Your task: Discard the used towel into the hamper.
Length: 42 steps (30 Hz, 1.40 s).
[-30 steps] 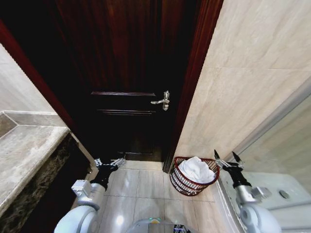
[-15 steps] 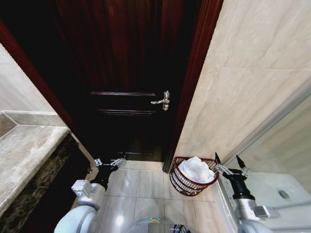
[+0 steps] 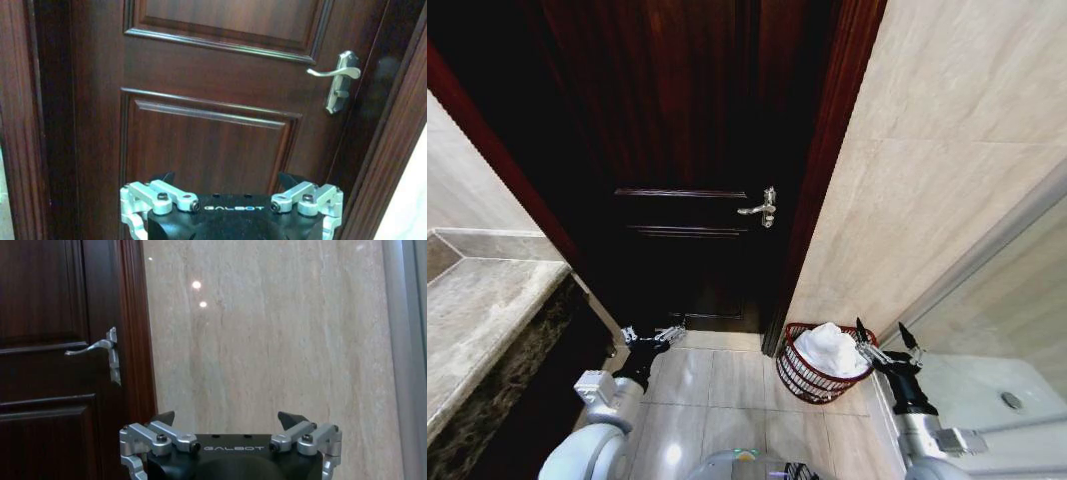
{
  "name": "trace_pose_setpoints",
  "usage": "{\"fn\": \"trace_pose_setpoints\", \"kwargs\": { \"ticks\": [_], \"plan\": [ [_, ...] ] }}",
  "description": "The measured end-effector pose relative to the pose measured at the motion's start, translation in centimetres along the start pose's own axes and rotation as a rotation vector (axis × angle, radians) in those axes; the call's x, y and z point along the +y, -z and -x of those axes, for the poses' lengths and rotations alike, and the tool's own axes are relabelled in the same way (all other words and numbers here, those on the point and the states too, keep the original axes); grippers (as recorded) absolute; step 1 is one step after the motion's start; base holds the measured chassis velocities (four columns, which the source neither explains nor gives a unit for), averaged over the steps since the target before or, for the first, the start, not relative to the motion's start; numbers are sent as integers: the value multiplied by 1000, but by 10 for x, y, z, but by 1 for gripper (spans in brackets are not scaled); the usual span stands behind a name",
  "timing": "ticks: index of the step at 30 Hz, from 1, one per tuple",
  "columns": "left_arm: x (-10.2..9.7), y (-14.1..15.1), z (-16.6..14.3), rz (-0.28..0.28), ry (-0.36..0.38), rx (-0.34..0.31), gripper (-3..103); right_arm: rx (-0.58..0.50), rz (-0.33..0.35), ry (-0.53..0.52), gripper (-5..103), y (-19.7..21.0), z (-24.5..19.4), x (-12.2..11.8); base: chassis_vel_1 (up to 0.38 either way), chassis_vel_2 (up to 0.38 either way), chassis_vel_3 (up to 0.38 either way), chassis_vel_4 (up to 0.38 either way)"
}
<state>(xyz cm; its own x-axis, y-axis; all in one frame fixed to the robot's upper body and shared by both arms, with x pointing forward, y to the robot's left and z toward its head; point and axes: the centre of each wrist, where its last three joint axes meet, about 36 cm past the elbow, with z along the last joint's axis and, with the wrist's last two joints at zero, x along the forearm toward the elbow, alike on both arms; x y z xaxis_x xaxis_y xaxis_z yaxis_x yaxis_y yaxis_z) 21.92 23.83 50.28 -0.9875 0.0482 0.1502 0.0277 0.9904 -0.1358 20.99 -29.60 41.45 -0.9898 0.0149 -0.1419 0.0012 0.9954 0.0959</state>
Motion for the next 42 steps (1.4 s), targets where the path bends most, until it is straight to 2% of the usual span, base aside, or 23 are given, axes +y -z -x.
{"fn": "trace_pose_setpoints", "kwargs": {
  "ticks": [42],
  "plan": [
    [0, 0, 0, 0, 0, 0, 100, 3, -1, 2, 100, -1, 0, -1, 0, 0, 0, 0]
  ]
}}
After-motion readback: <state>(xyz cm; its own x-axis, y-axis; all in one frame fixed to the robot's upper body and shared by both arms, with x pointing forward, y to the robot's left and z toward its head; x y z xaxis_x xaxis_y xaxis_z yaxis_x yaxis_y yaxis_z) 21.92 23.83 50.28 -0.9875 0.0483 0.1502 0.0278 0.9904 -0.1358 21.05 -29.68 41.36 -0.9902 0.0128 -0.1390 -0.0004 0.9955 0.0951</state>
